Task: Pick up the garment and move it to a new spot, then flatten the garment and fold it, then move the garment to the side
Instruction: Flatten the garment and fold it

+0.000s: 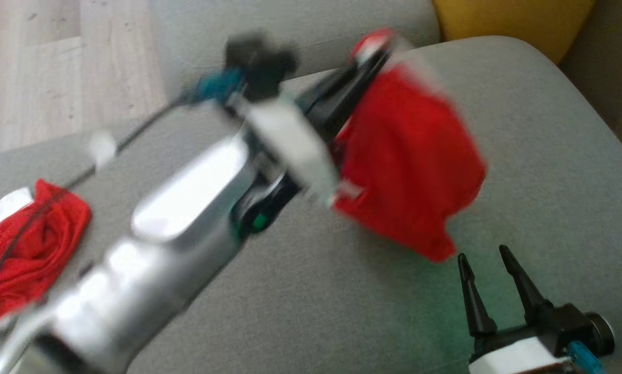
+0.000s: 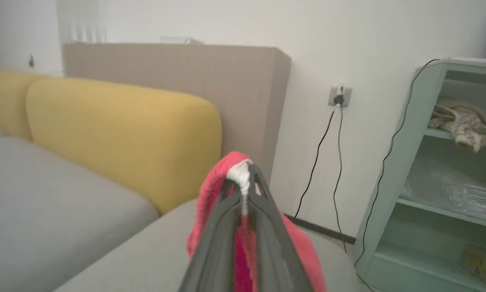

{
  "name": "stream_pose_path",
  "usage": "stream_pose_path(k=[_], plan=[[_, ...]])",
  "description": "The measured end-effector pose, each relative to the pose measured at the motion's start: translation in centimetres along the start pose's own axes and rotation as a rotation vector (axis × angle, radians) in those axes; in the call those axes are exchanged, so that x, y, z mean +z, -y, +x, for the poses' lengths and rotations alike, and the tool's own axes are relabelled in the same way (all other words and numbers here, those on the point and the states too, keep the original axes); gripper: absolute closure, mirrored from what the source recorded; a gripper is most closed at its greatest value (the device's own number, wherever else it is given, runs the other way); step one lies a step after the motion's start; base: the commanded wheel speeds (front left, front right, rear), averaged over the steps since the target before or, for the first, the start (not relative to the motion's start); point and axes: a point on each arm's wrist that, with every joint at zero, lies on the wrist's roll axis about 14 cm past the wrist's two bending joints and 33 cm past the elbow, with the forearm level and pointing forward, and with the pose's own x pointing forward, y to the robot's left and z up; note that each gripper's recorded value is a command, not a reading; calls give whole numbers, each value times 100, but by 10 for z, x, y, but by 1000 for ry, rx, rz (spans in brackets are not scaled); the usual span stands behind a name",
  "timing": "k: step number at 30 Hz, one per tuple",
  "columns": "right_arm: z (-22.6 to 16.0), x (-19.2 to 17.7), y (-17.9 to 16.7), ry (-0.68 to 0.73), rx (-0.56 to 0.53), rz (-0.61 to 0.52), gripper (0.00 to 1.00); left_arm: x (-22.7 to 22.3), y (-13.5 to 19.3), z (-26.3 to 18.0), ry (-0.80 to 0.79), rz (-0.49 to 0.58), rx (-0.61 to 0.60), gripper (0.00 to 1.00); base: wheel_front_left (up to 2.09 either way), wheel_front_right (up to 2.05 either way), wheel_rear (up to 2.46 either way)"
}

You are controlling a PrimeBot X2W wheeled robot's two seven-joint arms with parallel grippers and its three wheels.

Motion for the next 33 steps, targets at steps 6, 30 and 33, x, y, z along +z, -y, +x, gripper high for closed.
stream_pose_path(k=[6,30,33], plan=[[8,-3,-9,-15,33,4,0,-164,-25,-108,-295,-321,233,100,0,0,0],[105,-63,-29,-390,281,6,0,-237,-59,-243,-371,-302,623,100,0,0,0],[102,-74,-33,-452,311,-4,0,-236,-62,-241,-367,-297,628,100,0,0,0]])
